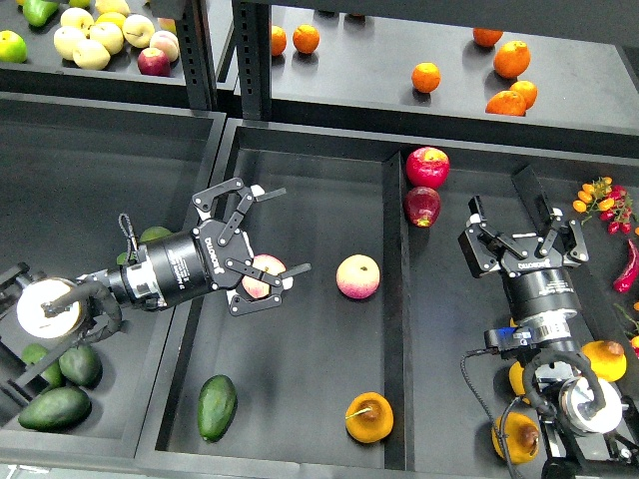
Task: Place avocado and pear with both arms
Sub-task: 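Lower the left gripper down onto the green avocado nearest the robot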
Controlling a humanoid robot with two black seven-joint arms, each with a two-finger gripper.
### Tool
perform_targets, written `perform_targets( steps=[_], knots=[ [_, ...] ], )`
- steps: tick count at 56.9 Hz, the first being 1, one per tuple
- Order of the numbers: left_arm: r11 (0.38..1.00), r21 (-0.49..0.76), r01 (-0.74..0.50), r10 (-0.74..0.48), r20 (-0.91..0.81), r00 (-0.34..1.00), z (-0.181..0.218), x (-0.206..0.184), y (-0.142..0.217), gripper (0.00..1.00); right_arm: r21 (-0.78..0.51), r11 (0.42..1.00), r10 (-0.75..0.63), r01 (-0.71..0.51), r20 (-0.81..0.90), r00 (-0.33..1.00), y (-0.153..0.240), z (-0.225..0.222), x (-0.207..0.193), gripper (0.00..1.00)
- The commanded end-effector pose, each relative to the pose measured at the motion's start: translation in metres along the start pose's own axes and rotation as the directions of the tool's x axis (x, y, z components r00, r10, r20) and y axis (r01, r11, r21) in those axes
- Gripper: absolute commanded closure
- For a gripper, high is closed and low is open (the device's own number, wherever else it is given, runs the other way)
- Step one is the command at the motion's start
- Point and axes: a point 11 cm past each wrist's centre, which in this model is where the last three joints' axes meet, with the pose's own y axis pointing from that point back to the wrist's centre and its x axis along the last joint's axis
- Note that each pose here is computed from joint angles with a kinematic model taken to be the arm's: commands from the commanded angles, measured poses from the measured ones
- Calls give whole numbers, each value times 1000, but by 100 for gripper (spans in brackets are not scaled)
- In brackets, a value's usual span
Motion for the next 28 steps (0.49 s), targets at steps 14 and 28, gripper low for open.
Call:
perform_targets(
  steps=[14,28],
  knots=[
    [943,314,-106,20,265,964,9,-13,-17,1,5,1000,-3,3,0,1000,1,-2,0,0],
    [802,535,-266,1,443,897,-2,-9,-17,1,20,999,-28,28,-4,1000,1,-7,-4,0]
  ],
)
